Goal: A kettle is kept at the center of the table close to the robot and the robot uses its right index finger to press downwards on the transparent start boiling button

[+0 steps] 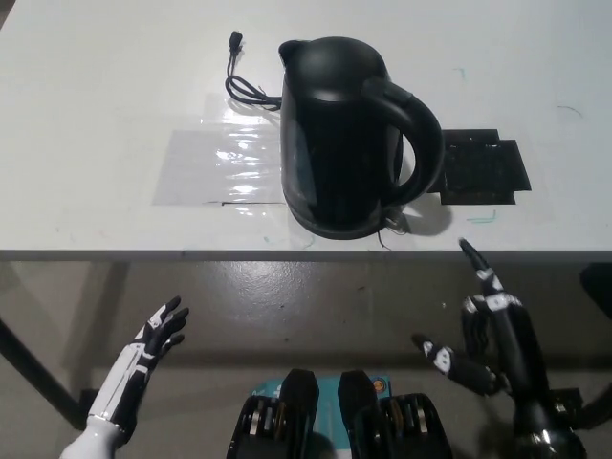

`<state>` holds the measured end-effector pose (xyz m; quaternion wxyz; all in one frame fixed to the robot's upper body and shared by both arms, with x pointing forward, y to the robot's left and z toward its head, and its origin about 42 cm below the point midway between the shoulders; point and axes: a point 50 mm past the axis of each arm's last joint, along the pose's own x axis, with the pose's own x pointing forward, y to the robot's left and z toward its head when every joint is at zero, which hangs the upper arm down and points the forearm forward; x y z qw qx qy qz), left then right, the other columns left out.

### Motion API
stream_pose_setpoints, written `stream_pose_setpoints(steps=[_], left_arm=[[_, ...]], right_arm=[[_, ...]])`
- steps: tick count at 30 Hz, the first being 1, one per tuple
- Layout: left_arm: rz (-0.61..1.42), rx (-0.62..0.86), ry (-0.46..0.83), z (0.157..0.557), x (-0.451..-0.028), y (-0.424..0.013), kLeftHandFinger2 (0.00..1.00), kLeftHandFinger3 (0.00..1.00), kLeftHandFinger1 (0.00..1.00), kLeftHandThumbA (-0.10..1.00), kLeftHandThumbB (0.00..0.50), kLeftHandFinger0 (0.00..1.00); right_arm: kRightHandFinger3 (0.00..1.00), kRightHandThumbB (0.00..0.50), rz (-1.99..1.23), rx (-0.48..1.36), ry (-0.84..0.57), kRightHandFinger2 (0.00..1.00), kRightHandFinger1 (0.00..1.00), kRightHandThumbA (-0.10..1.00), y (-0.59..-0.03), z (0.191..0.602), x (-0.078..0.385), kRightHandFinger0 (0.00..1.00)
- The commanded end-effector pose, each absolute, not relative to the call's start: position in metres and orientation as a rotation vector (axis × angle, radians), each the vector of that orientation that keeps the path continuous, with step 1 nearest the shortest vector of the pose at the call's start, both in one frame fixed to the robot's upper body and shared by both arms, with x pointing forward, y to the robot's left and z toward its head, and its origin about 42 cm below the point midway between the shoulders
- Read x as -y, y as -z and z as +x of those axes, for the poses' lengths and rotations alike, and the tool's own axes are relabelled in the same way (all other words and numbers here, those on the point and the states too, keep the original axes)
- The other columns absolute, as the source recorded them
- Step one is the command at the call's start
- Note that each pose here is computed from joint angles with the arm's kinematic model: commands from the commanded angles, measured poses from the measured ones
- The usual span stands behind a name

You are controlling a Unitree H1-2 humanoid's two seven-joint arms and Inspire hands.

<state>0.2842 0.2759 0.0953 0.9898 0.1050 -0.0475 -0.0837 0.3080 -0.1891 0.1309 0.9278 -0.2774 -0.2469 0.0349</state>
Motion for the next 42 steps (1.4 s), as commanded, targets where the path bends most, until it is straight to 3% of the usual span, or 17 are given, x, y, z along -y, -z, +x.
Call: stream_pose_setpoints(steps=[1, 4, 25, 35, 42], left_arm=[[0.227, 0.196, 0.211, 0.289, -0.275, -0.111, 1.0, 1.0, 1.0, 1.0, 0.376, 1.0], [0.225, 0.2, 0.21, 0.29, -0.277, -0.11, 1.0, 1.0, 1.0, 1.0, 0.365, 1.0], [0.228, 0.202, 0.221, 0.29, -0.276, -0.11, 1.0, 1.0, 1.0, 1.0, 0.36, 1.0], [0.228, 0.204, 0.222, 0.291, -0.276, -0.11, 1.0, 1.0, 1.0, 1.0, 0.35, 1.0], [0.231, 0.205, 0.224, 0.292, -0.276, -0.111, 1.0, 1.0, 1.0, 1.0, 0.353, 1.0]], right_arm=[[1.0, 0.269, -0.667, 0.641, -0.065, 0.17, 0.07, 0.95, -0.153, 0.321, 0.173, 0.0], [1.0, 0.279, -0.696, 0.636, -0.071, 0.16, 0.06, 1.0, -0.155, 0.332, 0.168, 0.0], [1.0, 0.27, -0.784, 0.504, -0.118, 0.18, 0.04, 1.0, -0.141, 0.362, 0.172, 0.0], [1.0, 0.271, -0.821, 0.467, -0.137, 0.0, 0.0, 1.0, -0.136, 0.374, 0.171, 0.0], [1.0, 0.263, -0.851, 0.451, -0.143, 0.0, 0.0, 1.0, -0.137, 0.381, 0.169, 0.0]])
